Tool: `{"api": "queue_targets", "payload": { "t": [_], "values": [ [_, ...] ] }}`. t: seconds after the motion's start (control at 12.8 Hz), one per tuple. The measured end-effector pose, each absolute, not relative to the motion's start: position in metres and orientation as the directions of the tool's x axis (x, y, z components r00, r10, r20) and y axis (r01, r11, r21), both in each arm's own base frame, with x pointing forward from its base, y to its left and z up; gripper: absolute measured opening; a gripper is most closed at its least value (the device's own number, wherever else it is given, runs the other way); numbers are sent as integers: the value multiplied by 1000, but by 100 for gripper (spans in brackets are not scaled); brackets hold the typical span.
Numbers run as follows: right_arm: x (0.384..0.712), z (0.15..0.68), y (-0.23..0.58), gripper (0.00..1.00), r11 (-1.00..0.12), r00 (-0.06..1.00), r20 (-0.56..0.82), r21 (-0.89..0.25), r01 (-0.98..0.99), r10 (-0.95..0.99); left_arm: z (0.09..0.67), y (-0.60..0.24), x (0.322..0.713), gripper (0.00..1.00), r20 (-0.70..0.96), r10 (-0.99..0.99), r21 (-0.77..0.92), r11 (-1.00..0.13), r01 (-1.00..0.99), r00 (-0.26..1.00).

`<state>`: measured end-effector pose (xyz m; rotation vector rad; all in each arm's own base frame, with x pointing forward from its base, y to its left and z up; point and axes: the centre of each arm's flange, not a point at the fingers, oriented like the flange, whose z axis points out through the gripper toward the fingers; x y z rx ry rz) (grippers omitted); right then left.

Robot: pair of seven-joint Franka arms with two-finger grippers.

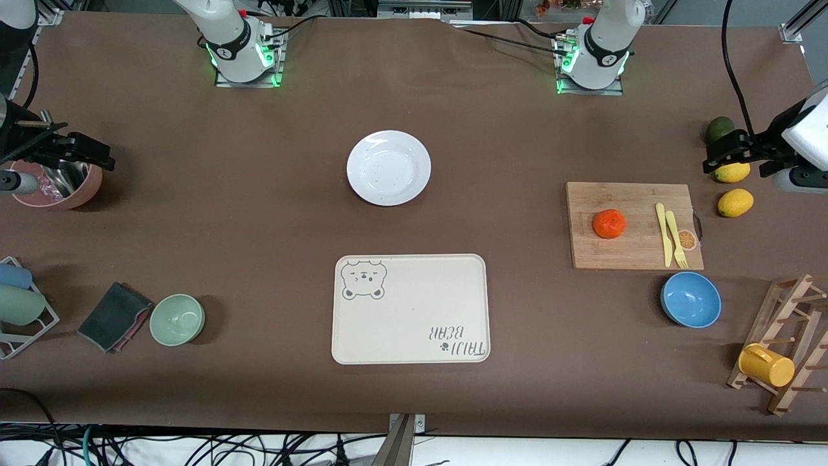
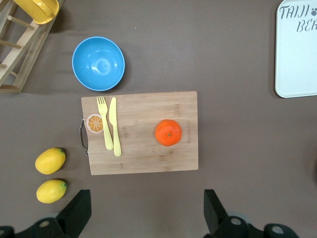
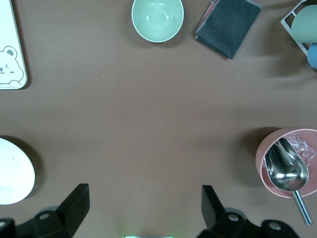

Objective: Place orange and plate with both arms

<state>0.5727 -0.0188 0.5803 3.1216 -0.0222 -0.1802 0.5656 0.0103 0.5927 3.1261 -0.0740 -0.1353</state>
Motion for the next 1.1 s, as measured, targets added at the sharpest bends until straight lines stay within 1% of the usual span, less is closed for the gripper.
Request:
{"api": "queue_targets", "payload": {
  "t": [0.7, 0.94, 1.1],
  "values": [
    [573, 580, -19, 100, -1000, 993, -115, 15, -13, -15, 588, 8, 565, 100, -107, -52, 16, -999, -51, 993],
    [573, 580, -19, 100, -1000, 993, -115, 16, -14, -15, 552, -17, 563, 100, -267, -104, 36, -995, -98, 958],
    [573, 580, -19, 100, -1000, 993, -115, 16, -14, -15, 512, -39, 574, 100, -343, -146, 55, -989, -135, 928]
  ]
}}
